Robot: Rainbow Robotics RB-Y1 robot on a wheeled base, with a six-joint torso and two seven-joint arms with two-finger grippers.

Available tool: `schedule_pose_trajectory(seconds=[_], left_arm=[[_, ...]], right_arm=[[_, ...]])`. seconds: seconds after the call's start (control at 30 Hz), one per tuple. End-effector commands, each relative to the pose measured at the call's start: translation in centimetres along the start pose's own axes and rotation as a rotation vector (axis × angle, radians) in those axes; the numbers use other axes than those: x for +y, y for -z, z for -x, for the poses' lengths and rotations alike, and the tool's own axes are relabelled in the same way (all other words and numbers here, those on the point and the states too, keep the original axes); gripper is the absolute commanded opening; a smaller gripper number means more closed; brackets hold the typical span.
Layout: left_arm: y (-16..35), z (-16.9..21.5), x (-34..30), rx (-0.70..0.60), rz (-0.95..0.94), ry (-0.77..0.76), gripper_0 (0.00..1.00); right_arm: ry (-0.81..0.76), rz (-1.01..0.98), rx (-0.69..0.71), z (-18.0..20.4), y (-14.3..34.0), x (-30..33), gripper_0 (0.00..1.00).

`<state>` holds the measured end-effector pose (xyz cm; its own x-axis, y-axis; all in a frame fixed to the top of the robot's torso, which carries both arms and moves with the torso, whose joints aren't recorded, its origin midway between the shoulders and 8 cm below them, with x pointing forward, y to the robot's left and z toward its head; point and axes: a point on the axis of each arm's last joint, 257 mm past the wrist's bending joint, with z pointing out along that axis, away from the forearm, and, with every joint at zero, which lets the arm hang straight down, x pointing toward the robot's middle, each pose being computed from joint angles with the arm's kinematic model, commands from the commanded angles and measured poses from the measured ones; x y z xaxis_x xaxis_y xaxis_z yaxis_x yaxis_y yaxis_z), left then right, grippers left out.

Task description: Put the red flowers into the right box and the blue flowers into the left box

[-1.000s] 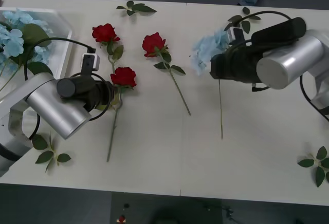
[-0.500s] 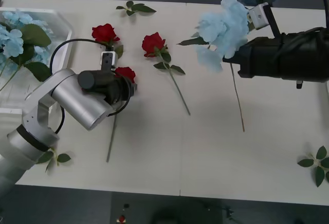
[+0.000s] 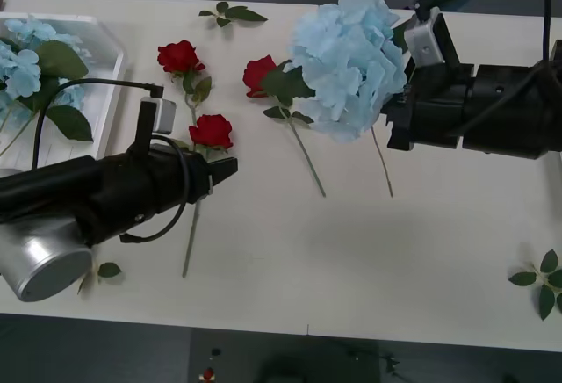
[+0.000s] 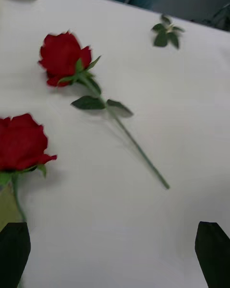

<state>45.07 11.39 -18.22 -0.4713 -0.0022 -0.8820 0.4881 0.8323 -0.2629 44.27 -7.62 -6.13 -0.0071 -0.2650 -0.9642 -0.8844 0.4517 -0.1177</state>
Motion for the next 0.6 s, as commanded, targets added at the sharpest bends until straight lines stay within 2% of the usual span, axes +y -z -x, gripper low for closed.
schedule_pose_trajectory(seconds=[0.03, 0.3, 0.6], left_arm=[[0.7, 2.5, -5.1, -0.126, -0.137, -0.073, 1.00], [0.8, 5.7, -12.3, -0.330, -0.267, -0.211, 1.00], [0.7, 5.2, -17.8, -0.371, -0.349, -0.331, 1.00]], right_arm=[[0.009, 0.048, -0.096, 3.5, -0.8, 2.4, 0.00], [-0.064, 0.101, -0.174, 5.2, -2.4, 4.5, 0.00], [-0.103, 0.105, -0.212, 6.1, -3.4, 5.1, 0.00]])
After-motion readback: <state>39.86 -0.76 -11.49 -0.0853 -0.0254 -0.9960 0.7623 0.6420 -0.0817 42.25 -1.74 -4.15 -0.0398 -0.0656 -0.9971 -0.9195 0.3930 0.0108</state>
